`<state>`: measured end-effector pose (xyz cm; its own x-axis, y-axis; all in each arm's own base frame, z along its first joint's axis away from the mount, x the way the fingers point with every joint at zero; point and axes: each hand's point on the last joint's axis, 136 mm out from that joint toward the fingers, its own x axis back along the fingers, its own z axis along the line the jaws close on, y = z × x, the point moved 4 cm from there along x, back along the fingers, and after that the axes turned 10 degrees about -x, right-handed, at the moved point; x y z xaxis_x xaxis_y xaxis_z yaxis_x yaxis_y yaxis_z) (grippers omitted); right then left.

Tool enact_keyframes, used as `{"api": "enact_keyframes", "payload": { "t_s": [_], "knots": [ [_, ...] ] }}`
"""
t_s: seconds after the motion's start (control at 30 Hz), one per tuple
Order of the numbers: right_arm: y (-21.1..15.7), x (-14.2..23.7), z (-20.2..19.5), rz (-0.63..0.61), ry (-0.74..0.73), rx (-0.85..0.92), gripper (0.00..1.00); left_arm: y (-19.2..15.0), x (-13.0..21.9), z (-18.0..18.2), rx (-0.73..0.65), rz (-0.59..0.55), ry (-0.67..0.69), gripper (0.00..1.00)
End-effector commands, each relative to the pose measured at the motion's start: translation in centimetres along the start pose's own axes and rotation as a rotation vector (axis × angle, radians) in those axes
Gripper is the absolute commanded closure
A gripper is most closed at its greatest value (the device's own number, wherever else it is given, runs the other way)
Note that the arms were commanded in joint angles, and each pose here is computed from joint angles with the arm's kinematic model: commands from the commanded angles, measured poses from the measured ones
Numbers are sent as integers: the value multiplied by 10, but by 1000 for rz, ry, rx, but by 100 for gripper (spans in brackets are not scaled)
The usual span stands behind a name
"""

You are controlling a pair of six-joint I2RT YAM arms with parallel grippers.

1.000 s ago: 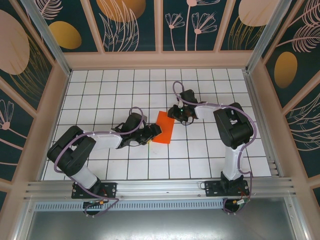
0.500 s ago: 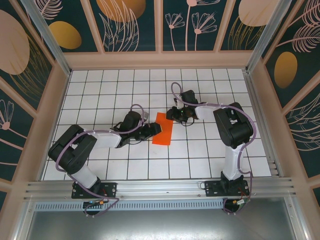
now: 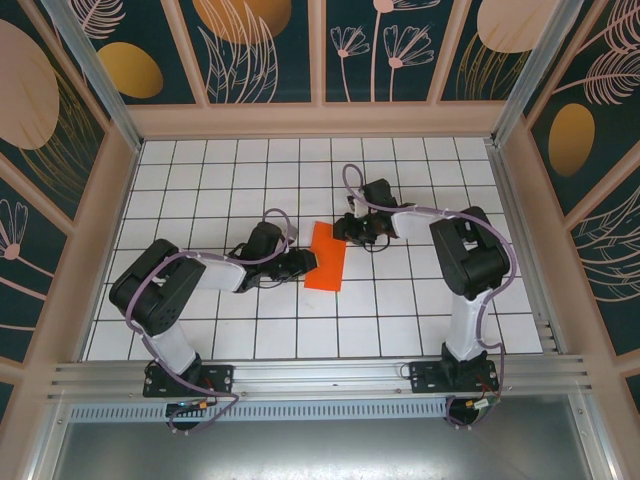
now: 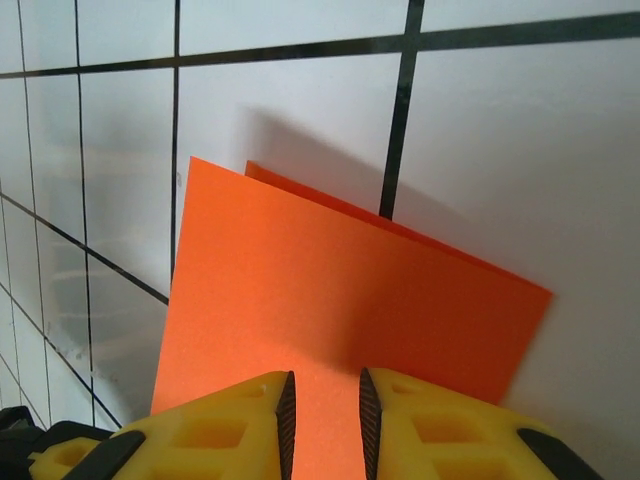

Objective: Fold a paper plane with a square sheet of paper (pick it up from the middle)
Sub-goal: Fold the triangle a second time at the center of the table.

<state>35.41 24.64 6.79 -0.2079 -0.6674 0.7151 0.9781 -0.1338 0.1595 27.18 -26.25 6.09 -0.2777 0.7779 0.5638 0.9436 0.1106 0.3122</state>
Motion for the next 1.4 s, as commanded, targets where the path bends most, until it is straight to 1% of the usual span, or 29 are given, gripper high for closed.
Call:
{"api": "enact_keyframes", "payload": {
  "t_s": [0.0,0.13,0.23,0.33,0.37,0.5,0.67,0.77,0.9,0.97,1.13,1.2,1.37],
  "knots": [
    [-7,19,2,-26,-33,-11,73,4,1,-2,-14,-21,-12,77],
    [-13,30,10,-41,3,-23,73,3,1,2,-12,-23,13,86],
    [-17,36,15,-50,25,-28,73,4,7,5,-17,-44,61,91],
    [-24,35,19,-43,44,-26,73,7,19,9,-11,-83,127,94],
    [-26,33,20,-36,47,-24,75,6,22,10,-6,-97,141,96],
    [-35,24,24,-9,61,-27,77,3,31,12,40,-140,132,99],
    [-42,16,30,15,68,-23,78,-3,34,9,81,-156,81,100],
    [-43,16,30,10,66,-25,79,-3,28,3,80,-141,43,99],
    [-37,24,20,-59,-21,-40,79,-1,20,-6,71,-128,-8,98],
    [-35,30,14,-99,-66,-49,79,2,15,-9,68,-123,-13,98],
    [-38,36,10,-127,-87,-59,78,2,7,-7,80,-113,12,97],
    [-39,35,10,-121,-81,-58,78,1,6,-6,85,-107,14,97],
    [-44,28,12,-81,-45,-55,82,0,4,-5,88,-101,18,95]
  ]
}}
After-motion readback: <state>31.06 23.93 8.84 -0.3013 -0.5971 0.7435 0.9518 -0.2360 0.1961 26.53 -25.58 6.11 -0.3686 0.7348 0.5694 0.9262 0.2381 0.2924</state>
